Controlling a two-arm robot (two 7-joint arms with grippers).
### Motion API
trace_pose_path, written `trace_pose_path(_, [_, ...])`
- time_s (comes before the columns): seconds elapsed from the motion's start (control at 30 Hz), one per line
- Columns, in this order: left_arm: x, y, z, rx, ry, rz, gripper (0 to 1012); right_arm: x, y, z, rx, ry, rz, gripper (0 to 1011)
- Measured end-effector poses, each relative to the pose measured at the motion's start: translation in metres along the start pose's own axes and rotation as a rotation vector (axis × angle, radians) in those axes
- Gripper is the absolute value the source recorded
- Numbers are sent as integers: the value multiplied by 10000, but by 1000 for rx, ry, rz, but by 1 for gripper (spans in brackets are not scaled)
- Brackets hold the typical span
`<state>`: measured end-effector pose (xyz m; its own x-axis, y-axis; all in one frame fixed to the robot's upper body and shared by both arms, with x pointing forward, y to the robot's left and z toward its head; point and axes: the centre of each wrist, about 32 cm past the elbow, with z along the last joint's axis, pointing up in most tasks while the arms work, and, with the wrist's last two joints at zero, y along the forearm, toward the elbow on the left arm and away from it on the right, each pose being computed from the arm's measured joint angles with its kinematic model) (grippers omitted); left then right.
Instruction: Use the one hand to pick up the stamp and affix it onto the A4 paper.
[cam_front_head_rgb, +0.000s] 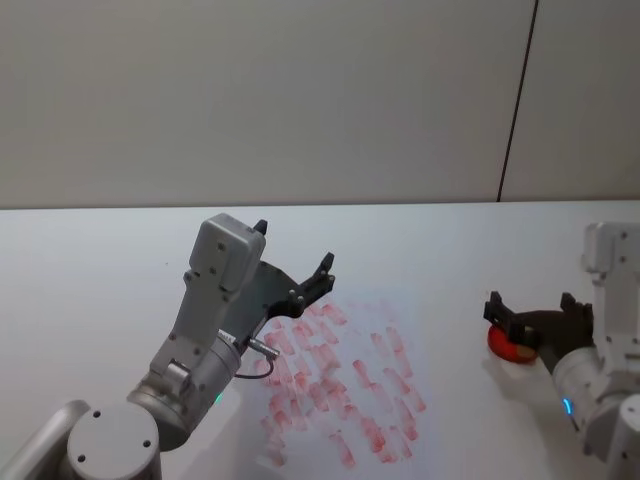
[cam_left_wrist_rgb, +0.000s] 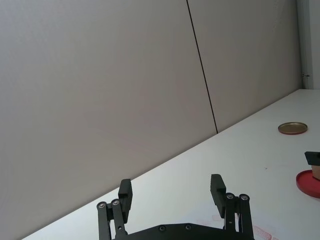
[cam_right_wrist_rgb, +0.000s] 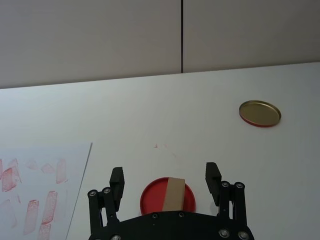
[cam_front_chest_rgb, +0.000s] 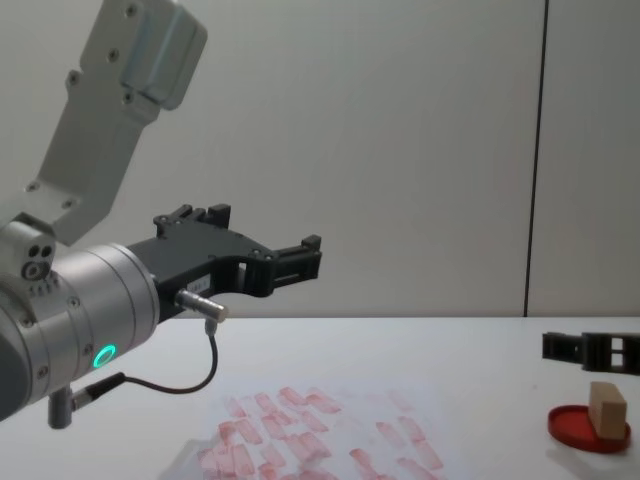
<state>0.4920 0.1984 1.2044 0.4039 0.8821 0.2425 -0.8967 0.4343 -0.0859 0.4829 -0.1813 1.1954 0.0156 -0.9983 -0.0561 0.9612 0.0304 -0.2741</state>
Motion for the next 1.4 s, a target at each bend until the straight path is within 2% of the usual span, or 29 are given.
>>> trace_pose_path(0.5, [0,0,0,0,0,0,993,-164,83,102,-79,1,-44,1001])
trace_pose_path(1.07, [0,0,0,0,0,0,993,-212,140,139,-153,1,-73,994])
trace_pose_path(1.17, [0,0,0,0,0,0,993,-214,148,135,-161,3,-74,941])
trace_pose_path(1.4, [0,0,0,0,0,0,993,-216,180,131,-181,7,-77,729])
